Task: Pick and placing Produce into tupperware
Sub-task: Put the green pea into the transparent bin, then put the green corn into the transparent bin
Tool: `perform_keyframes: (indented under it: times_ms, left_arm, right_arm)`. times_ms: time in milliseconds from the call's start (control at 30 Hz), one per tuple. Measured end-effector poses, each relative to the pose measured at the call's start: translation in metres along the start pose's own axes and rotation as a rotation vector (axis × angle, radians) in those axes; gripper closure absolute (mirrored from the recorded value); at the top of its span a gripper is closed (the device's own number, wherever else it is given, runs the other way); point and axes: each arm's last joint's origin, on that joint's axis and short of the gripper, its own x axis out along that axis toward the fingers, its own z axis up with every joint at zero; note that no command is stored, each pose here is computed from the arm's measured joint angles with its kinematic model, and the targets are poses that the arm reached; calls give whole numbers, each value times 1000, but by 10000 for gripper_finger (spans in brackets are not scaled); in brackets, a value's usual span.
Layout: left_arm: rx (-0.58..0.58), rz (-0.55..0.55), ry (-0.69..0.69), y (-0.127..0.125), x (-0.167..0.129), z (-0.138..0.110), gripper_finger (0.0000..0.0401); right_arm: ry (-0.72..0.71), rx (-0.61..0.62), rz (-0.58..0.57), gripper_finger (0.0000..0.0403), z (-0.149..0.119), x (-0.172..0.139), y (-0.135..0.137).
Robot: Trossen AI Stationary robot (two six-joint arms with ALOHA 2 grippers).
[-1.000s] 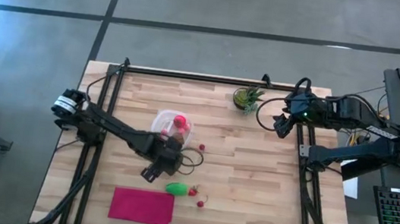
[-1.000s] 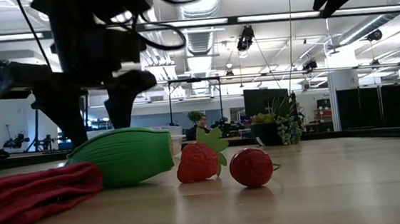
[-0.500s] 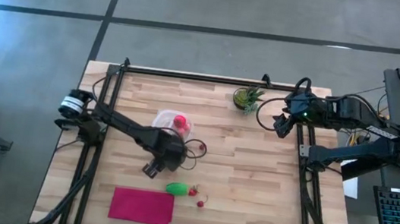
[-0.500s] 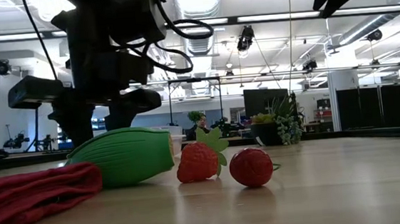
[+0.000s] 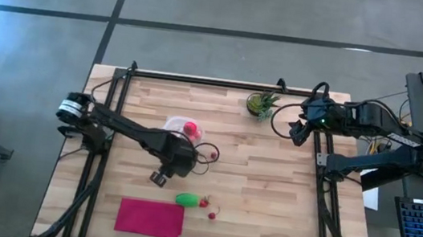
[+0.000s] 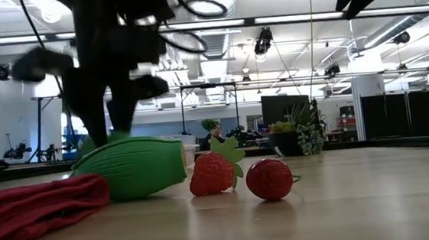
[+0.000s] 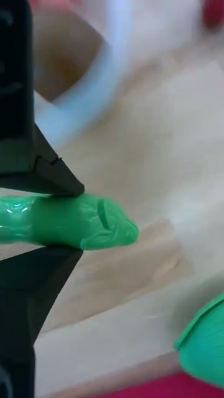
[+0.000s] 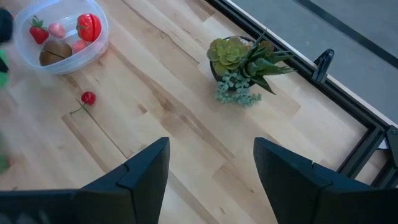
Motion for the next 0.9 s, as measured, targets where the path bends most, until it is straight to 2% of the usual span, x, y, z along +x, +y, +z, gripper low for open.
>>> perform_keyframes:
  times_ms: [67, 200, 267, 367, 467, 567, 633, 800, 900]
  left_arm:
    - [-47, 48, -10, 1, -22, 1, 281]
    - [-90, 181, -141, 6, -69, -3, 280]
    - [-111, 247, -169, 17, -78, -10, 280]
    - [-173, 270, -120, 39, -73, -27, 279]
    - [-198, 300, -8, 60, -55, -43, 277]
    - [-219, 384, 106, 76, -41, -49, 264]
    - [-254, 391, 133, 84, -33, -51, 249]
    - [-337, 356, 133, 91, -17, -49, 205]
    - [-393, 335, 162, 83, -20, -47, 175]
  right_arm:
    - [2, -2, -1, 177, 0, 0, 0]
    - [3, -21, -2, 177, 0, 0, 0]
    - [3, -23, -2, 177, 0, 0, 0]
    - [2, -23, -2, 177, 0, 0, 0]
    - [3, -23, -2, 177, 0, 0, 0]
    - [3, -19, -2, 177, 0, 0, 0]
    - [5, -9, -2, 177, 0, 0, 0]
    - [18, 7, -10, 177, -2, 0, -1]
    - [22, 10, -9, 177, -2, 0, -1]
